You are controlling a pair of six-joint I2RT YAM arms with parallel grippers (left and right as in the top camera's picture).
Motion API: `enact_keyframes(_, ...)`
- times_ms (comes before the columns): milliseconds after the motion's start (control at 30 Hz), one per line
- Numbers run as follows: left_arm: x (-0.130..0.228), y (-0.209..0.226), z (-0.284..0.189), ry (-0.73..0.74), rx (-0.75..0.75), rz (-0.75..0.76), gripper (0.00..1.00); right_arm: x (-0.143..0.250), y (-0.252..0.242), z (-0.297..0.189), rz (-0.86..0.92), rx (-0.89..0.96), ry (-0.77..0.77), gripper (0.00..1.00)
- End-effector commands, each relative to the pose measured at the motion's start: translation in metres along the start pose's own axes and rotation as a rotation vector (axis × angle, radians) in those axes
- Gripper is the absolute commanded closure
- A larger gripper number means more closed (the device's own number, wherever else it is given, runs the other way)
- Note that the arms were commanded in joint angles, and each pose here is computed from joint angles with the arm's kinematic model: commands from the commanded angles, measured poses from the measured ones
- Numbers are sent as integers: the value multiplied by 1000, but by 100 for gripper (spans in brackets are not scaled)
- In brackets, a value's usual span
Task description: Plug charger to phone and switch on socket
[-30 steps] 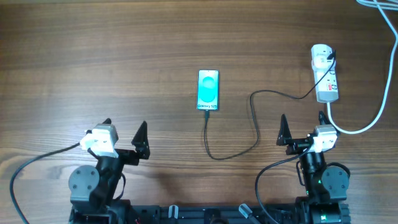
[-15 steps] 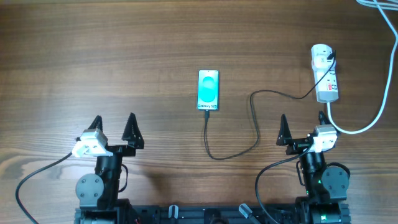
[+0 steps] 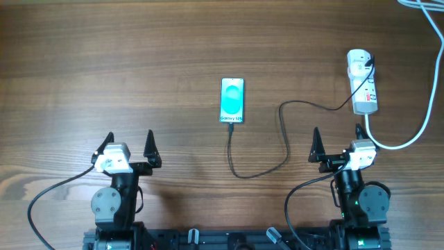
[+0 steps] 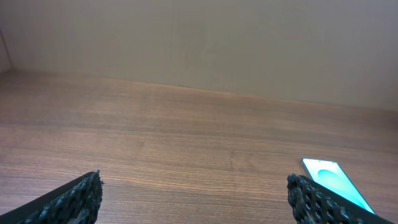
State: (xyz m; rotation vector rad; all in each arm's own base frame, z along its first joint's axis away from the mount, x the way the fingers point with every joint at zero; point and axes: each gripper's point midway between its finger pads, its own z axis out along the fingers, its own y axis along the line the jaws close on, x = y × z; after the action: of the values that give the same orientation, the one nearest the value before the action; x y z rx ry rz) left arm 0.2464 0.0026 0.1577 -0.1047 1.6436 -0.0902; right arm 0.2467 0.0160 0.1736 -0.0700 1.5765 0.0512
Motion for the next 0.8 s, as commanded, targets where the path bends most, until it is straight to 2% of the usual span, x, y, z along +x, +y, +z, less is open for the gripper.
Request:
enact_keyframes(0, 1, 4, 0, -1, -17, 66, 0, -2, 0, 0, 13, 2, -10, 0)
enact_keyframes(67, 1, 4, 0, 0, -17, 111, 0, -2, 0, 0, 13, 2, -10, 0)
enact_keyframes(333, 1, 6, 0, -1, -29, 111, 0, -2, 0, 0, 13, 2, -10, 0)
enact_keyframes(467, 0, 9, -1, -7, -50, 18, 0, -2, 0, 0, 13, 2, -10, 0)
enact_keyframes(767, 0, 7, 0, -3, -38, 72, 0, -2, 0, 0, 13, 2, -10, 0)
